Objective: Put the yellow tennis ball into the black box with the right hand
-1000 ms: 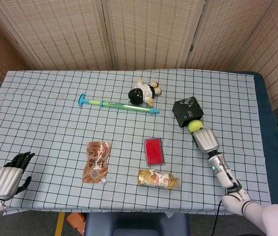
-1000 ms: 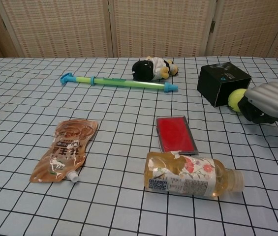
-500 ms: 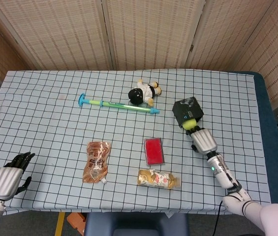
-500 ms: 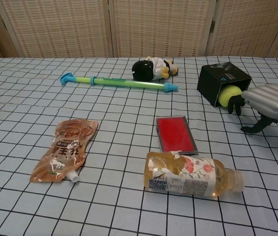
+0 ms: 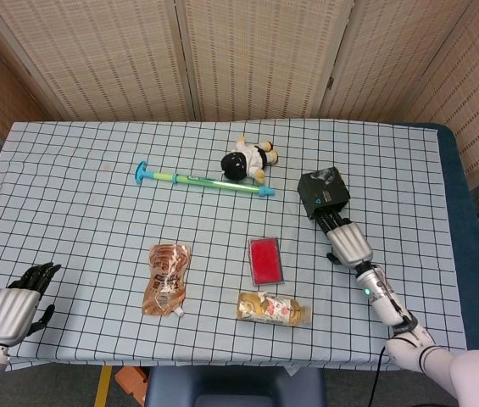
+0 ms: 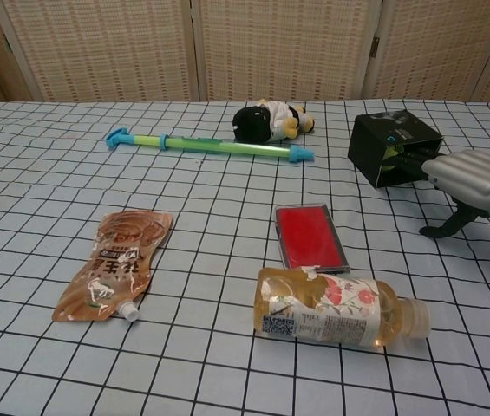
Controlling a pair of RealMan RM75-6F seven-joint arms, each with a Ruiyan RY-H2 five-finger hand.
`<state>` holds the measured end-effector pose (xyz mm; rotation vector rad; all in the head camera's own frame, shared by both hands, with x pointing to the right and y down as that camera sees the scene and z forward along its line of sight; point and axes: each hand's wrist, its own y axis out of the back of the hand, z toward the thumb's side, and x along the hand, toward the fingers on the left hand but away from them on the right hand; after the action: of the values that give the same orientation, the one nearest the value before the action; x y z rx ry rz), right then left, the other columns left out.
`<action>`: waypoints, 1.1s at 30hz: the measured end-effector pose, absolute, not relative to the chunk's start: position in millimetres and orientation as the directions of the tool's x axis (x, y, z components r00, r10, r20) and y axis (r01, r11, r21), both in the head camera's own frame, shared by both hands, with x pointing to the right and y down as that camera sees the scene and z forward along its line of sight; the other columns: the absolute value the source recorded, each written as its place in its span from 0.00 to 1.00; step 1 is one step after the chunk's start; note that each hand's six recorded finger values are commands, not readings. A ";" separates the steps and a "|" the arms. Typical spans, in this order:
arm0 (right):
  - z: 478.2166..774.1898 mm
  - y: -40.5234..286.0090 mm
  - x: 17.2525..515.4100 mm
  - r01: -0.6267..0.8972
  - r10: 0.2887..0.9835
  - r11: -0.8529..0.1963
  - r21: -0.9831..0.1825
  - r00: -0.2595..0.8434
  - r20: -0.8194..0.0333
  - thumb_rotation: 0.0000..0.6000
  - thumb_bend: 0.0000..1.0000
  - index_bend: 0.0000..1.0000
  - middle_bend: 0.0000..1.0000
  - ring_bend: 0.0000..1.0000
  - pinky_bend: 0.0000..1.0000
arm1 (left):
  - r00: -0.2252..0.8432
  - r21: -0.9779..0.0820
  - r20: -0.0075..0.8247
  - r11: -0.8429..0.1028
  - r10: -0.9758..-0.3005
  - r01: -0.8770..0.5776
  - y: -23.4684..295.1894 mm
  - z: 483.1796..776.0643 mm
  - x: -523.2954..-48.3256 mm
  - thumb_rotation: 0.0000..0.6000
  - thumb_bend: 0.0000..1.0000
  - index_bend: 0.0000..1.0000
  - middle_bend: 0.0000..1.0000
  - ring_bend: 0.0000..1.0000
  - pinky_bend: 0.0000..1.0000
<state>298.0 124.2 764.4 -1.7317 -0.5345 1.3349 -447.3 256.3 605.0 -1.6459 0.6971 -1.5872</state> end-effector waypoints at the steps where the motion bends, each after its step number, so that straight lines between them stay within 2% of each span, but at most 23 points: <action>1: 764.1 124.2 298.3 -0.163 0.759 -0.538 -0.827 0.335 -0.559 1.00 0.10 0.00 0.03 0.00 0.33 | 0.089 -0.805 0.592 -0.584 -0.801 0.105 256.2 605.0 -447.5 1.00 0.41 0.11 0.10 0.11 0.41; 7: 758.2 123.7 297.1 -0.139 0.770 -0.532 -0.835 0.331 -0.545 1.00 0.10 0.03 0.03 0.00 0.33 | 0.087 -0.804 0.594 -0.585 -0.800 0.105 256.2 605.5 -448.0 1.00 0.41 0.11 0.10 0.11 0.41; 9: 752.7 122.9 296.9 -0.131 0.785 -0.512 -0.849 0.331 -0.524 1.00 0.10 0.09 0.06 0.00 0.33 | 0.087 -0.803 0.595 -0.586 -0.799 0.105 256.3 605.6 -448.0 1.00 0.41 0.11 0.10 0.11 0.41; 11: 744.3 122.2 297.1 -0.123 0.807 -0.479 -0.869 0.327 -0.491 1.00 0.11 0.22 0.15 0.04 0.36 | 0.087 -0.803 0.595 -0.586 -0.799 0.106 256.4 605.5 -447.8 1.00 0.41 0.11 0.10 0.11 0.41; 14: 730.5 123.3 297.8 -0.109 0.837 -0.435 -0.894 0.316 -0.446 1.00 0.12 0.30 0.25 0.09 0.41 | 0.088 -0.804 0.593 -0.585 -0.800 0.105 256.3 605.1 -447.6 1.00 0.41 0.11 0.10 0.11 0.41; 16: 721.5 126.1 299.3 -0.100 0.852 -0.417 -0.903 0.302 -0.427 1.00 0.12 0.42 0.30 0.15 0.45 | 0.088 -0.804 0.594 -0.585 -0.800 0.103 256.5 604.9 -447.6 1.00 0.41 0.11 0.10 0.11 0.41; 18: 712.7 129.1 301.7 -0.096 0.865 -0.403 -0.910 0.286 -0.413 1.00 0.12 0.45 0.32 0.18 0.46 | 0.087 -0.805 0.593 -0.585 -0.800 0.103 256.4 604.7 -447.7 1.00 0.41 0.11 0.10 0.11 0.41; 21: 695.6 135.0 308.9 -0.095 0.887 -0.378 -0.921 0.246 -0.390 1.00 0.12 0.42 0.32 0.18 0.46 | 0.087 -0.805 0.593 -0.585 -0.801 0.103 256.6 604.3 -447.7 1.00 0.41 0.11 0.10 0.11 0.41; 24: 674.8 142.2 320.2 -0.089 0.910 -0.355 -0.931 0.197 -0.366 1.00 0.12 0.28 0.30 0.14 0.42 | 0.088 -0.806 0.590 -0.582 -0.802 0.102 256.6 603.4 -447.6 1.00 0.41 0.11 0.11 0.11 0.41; 27: 650.7 149.6 335.9 -0.081 0.935 -0.314 -0.946 0.148 -0.323 1.00 0.12 0.18 0.21 0.06 0.29 | 0.089 -0.810 0.586 -0.578 -0.805 0.100 256.4 601.8 -447.5 1.00 0.41 0.11 0.11 0.11 0.41; 29: 634.8 156.2 351.6 -0.093 0.948 -0.282 -0.955 0.124 -0.292 1.00 0.11 0.15 0.16 0.02 0.10 | 0.087 -0.813 0.582 -0.575 -0.808 0.099 256.1 600.6 -448.2 1.00 0.41 0.11 0.11 0.11 0.41; 31: 624.0 166.2 365.0 -0.107 0.950 -0.275 -0.956 0.122 -0.287 1.00 0.10 0.14 0.13 0.00 0.04 | 0.082 -0.813 0.581 -0.574 -0.810 0.098 256.0 600.1 -449.2 1.00 0.41 0.11 0.11 0.11 0.41; 33: 619.7 176.5 374.5 -0.109 0.945 -0.294 -0.949 0.115 -0.306 1.00 0.09 0.12 0.11 0.00 0.02 | 0.079 -0.813 0.582 -0.575 -0.810 0.096 256.1 599.9 -449.6 1.00 0.41 0.11 0.11 0.11 0.41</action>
<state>374.5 176.5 619.7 -1.4174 -0.8837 1.3677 -449.6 256.1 599.9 -1.6361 0.7202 -1.5885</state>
